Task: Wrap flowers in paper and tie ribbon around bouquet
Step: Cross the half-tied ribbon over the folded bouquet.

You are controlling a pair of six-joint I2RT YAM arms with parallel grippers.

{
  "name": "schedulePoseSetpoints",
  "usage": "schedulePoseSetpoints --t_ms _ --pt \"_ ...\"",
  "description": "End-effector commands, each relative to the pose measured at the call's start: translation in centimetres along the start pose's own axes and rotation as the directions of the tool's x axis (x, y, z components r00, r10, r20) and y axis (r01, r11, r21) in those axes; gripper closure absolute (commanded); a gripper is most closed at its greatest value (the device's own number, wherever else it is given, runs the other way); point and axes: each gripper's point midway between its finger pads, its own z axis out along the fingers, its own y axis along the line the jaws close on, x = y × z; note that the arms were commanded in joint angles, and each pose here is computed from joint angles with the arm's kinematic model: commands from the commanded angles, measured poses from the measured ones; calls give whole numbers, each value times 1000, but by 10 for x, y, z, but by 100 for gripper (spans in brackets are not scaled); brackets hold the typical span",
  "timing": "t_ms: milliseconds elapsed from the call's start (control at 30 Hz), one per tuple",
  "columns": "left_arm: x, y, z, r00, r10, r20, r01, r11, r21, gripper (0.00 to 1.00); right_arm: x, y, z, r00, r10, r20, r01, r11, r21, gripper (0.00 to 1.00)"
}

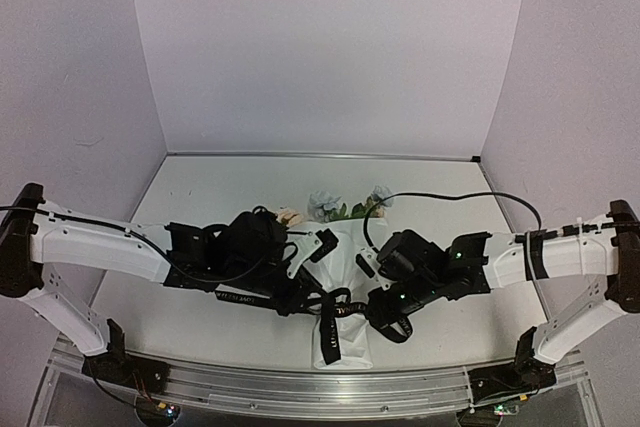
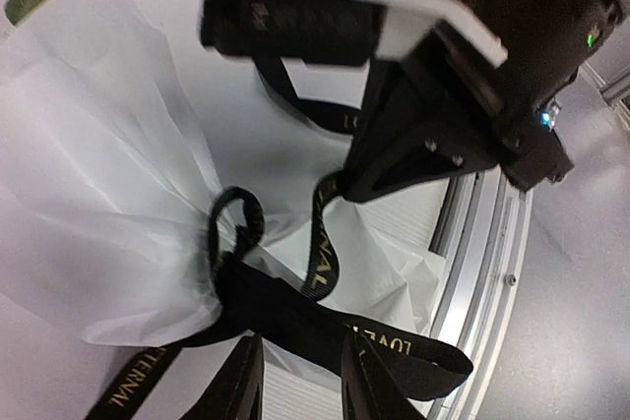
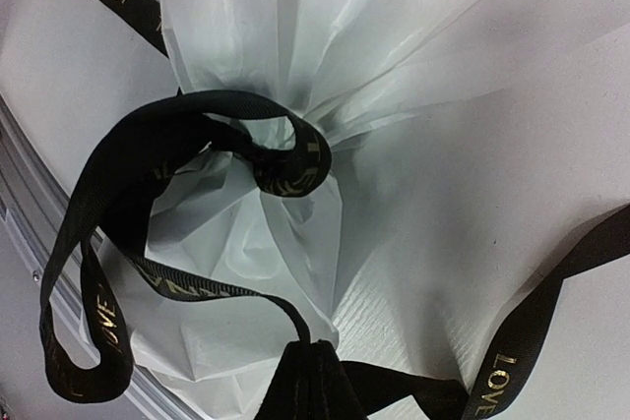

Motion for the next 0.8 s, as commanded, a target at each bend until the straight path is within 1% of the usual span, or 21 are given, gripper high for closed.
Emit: schedulePoseSetpoints --t_ms 0,100,300,433,600,767 --pt "-67 23 -25 983 11 181 5 996 -84 70 -5 8 -1 1000 5 3 -5 1000 -8 100" --pt "-63 37 -10 989 10 148 5 995 -101 70 -6 6 -1 1000 12 20 -12 1000 2 100" --pt "-55 42 25 997 39 70 -33 996 -83 71 -7 -2 1 998 33 56 -35 999 24 100" --pt "-52 39 33 998 50 45 -48 997 -57 70 -4 -9 -1 997 28 71 -31 999 38 100" --pt "-39 38 47 998 58 -19 -59 998 -31 69 0 -9 -2 997 18 72 -20 999 26 99" --pt "-30 35 55 996 67 -53 -67 998 -1 68 1 -4 1 998 10 61 -10 1000 -2 94"
